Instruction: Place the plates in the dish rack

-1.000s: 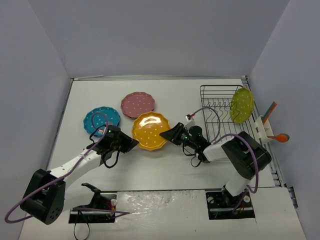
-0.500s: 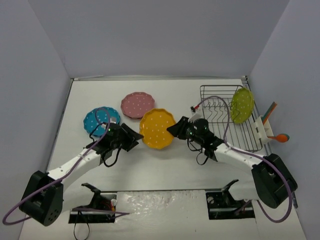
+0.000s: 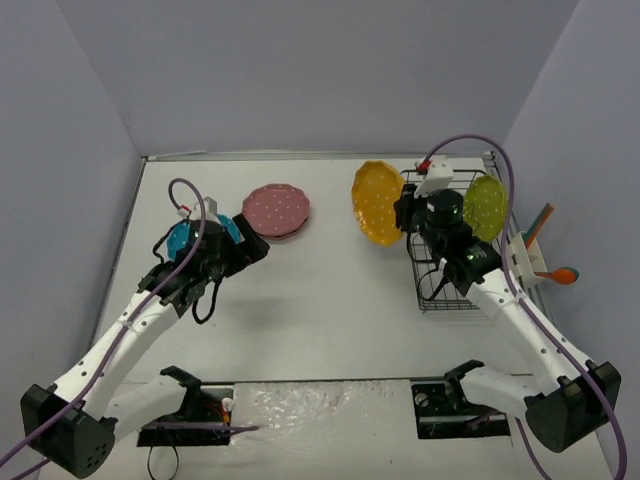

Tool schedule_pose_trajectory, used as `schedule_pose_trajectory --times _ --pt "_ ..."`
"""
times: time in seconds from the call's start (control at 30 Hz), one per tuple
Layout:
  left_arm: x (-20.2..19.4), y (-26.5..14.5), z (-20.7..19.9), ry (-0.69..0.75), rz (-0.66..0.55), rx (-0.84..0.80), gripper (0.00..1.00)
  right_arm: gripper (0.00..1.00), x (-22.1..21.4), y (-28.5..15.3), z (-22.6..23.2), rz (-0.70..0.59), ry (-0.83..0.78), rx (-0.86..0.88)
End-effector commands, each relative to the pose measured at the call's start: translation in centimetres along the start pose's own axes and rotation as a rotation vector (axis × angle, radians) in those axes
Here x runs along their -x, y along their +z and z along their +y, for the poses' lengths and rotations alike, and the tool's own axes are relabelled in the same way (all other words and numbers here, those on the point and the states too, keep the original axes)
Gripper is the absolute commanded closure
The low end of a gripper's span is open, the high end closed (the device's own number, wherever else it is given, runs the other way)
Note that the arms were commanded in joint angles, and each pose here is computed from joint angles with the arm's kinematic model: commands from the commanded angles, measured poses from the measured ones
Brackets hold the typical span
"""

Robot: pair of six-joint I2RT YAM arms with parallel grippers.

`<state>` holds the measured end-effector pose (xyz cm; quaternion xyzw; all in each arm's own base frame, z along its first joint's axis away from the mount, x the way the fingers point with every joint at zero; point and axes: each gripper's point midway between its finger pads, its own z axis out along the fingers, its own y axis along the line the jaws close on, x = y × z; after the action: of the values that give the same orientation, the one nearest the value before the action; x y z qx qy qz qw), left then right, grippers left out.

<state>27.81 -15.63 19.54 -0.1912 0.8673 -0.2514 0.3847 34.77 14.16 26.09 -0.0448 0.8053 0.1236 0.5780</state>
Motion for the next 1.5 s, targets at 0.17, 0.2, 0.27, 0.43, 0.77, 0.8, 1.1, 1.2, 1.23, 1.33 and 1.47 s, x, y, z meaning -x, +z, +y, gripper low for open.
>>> schedule_pose_trajectory --times 0.17,0.2,0.27,0.43,0.77,0.8,1.1,1.2,1.23,1.33,1.47 --pt "6.6 -4.8 5.9 0.429 -0.102 0.29 0.03 1.0 13.5 -5.3 -12.7 -0.284 -0.288 -0.555" --pt "6.8 -4.8 6.3 0.44 -0.1 0.297 0.03 1.0 13.6 -5.4 -13.9 -0.28 -0.297 -0.586" --pt "7.2 -4.8 7.2 0.458 -0.099 0.309 0.03 1.0 14.1 -5.4 -15.4 -0.3 -0.301 -0.628" --pt "6.9 -4.2 8.3 0.463 -0.103 0.314 0.03 1.0 14.0 -4.5 -18.9 -0.297 -0.311 -0.719" --pt "6.5 -4.1 9.7 0.468 -0.092 0.353 0.03 1.0 10.8 -0.8 -22.8 -0.224 -0.297 -0.744" --pt "6.5 -4.1 9.8 0.468 -0.094 0.354 0.03 1.0 10.0 -0.5 -23.0 -0.209 -0.297 -0.748" --pt "6.5 -3.9 10.0 0.464 -0.088 0.361 0.03 1.0 6.6 1.2 -25.2 -0.162 -0.256 -0.73" --pt "6.5 -3.9 10.0 0.463 -0.087 0.362 0.03 1.0 5.2 2.0 -25.4 -0.142 -0.238 -0.705" --pt "6.5 -3.9 10.1 0.463 -0.087 0.362 0.03 1.0 4.6 2.3 -25.5 -0.133 -0.227 -0.696" --pt "6.5 -3.9 10.2 0.461 -0.086 0.365 0.03 1.0 3.0 3.0 -25.7 -0.11 -0.204 -0.679" --pt "6.6 -3.9 10.3 0.46 -0.084 0.371 0.03 1.0 1.1 3.7 -25.9 -0.093 -0.155 -0.662"
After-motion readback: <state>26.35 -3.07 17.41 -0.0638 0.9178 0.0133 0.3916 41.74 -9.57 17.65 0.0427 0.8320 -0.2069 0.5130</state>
